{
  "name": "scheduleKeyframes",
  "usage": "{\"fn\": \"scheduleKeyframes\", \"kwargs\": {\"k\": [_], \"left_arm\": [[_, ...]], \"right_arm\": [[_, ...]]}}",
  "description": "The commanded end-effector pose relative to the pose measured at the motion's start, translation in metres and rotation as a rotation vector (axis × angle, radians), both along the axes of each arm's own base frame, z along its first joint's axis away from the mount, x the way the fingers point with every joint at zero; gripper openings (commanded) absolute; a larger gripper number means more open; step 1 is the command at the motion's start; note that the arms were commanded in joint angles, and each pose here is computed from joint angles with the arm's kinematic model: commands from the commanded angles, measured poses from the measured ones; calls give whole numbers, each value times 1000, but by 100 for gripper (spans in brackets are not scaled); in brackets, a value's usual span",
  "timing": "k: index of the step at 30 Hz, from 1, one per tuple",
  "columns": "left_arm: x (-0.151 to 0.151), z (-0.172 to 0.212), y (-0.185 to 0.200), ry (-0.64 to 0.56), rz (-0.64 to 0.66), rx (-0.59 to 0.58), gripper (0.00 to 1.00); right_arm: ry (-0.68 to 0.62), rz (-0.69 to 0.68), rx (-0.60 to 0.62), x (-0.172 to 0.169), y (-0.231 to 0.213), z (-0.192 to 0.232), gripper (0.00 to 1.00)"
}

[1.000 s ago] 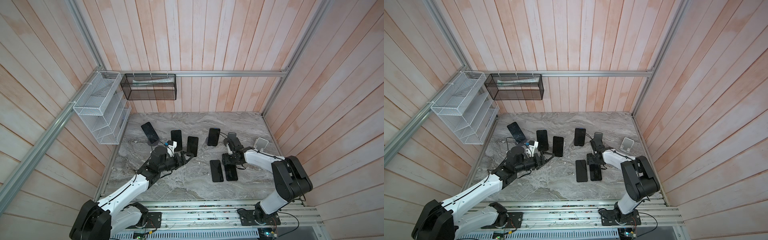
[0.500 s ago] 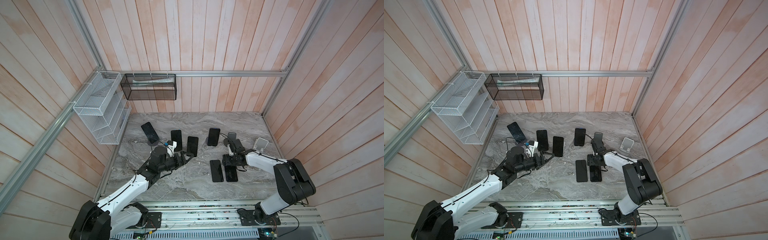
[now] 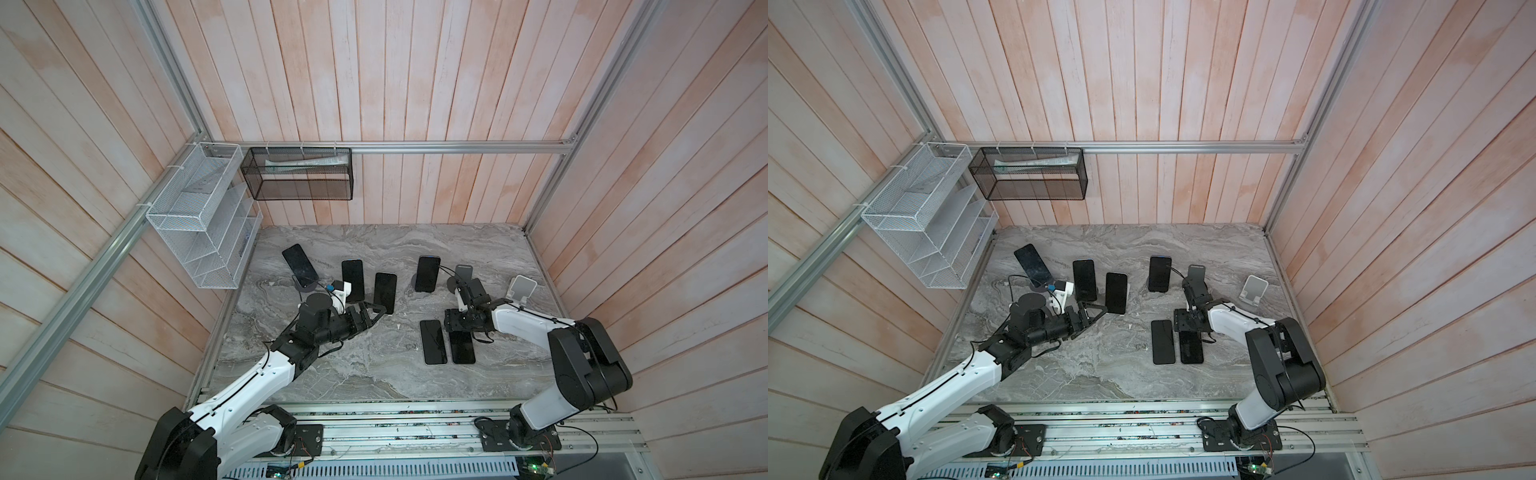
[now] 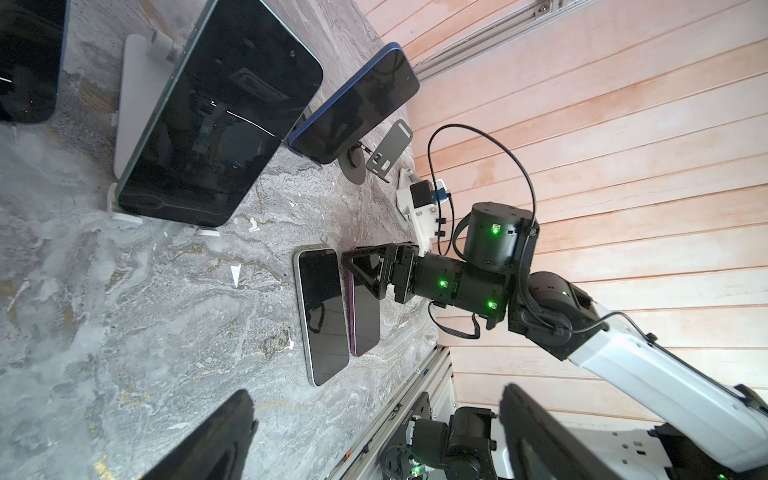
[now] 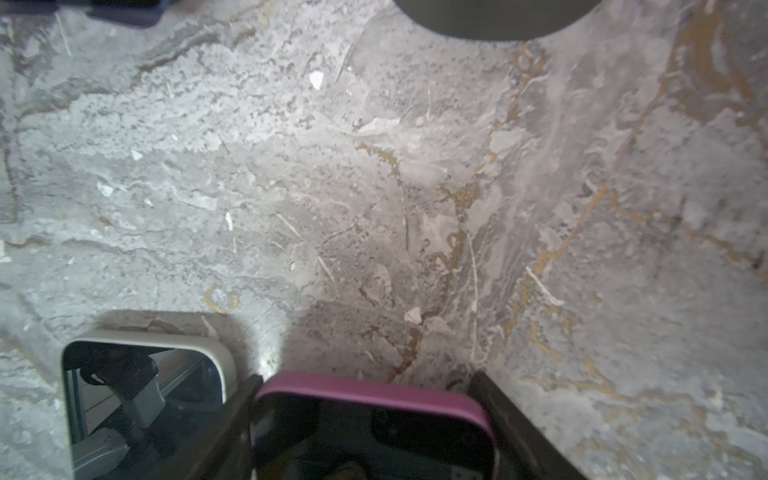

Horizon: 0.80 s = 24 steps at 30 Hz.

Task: Remove the phone from the phone stand
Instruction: 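Lower the purple-cased phone flat onto the table beside the other flat phone, then open and raise the right gripper while the left gripper reaches toward the white stand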

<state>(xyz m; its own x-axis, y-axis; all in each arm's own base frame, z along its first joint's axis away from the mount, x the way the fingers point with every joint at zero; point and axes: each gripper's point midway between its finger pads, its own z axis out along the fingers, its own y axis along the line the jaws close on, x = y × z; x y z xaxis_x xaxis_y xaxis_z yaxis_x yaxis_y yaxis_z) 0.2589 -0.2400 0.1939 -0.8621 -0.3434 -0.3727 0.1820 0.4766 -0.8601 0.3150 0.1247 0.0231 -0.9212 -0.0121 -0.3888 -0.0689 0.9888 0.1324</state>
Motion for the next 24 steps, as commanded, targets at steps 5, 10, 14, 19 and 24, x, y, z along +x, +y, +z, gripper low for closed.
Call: {"fn": "scheduleKeyframes", "kwargs": {"k": [5,10,14,19,24], "left_arm": [[8,20,-6,-27,3,-23,94],[9,26,-4,-37,4,-5,94],[11,40,6,-96,49,35,94],[14,57,20,-162,107,95,94],[14,65,24,-223,72,201,94]], "right_arm": [[55,15,37,-14,5,-4,78],[-13,-2,23,-2,2,25,79],[-94,-41,-21,11,-8,60,79],[-186,-98,-58,17,-22,100,81],[-331,-177,-51,14,-38,138,85]]}}
